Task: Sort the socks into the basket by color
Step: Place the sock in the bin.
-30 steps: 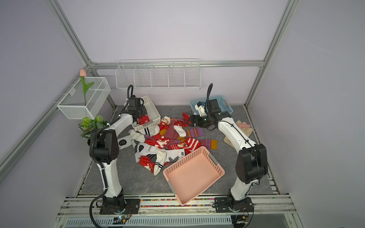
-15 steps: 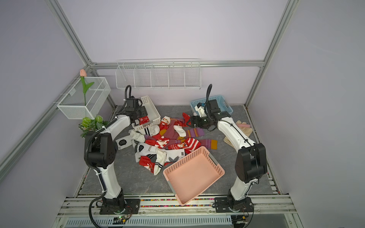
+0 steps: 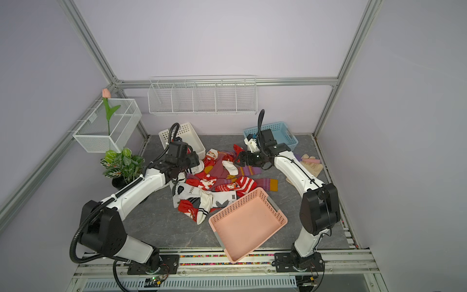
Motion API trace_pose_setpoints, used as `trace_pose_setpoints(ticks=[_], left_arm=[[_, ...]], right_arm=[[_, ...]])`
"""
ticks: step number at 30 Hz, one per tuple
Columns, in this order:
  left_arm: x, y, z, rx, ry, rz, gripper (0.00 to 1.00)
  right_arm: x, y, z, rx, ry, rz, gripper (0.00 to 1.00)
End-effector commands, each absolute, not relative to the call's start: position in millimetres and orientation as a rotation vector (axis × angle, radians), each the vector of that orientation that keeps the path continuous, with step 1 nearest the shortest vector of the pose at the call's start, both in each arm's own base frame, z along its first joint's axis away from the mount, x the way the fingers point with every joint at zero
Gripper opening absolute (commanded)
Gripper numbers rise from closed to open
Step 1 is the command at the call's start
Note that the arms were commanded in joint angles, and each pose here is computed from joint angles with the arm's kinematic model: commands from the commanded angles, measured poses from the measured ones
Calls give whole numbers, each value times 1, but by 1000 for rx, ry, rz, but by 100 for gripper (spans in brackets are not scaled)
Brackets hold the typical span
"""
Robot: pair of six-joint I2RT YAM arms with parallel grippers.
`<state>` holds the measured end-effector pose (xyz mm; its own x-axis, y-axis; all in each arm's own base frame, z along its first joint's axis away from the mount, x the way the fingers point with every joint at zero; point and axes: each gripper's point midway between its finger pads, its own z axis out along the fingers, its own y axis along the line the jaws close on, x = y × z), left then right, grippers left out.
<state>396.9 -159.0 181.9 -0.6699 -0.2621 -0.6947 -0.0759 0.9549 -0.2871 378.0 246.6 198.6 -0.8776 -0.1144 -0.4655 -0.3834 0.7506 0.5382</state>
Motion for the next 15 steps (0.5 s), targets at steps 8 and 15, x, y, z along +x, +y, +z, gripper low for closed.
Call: trace_pose_setpoints(ticks=[8,15], left_arm=[[298,-132,132,-637,2396,-317,47],[263,-127,95,-771,2495,-327,39]], right_arm=[[345,248,191,-413,2597,878,89],[333,245,187,-408,2613,862,88]])
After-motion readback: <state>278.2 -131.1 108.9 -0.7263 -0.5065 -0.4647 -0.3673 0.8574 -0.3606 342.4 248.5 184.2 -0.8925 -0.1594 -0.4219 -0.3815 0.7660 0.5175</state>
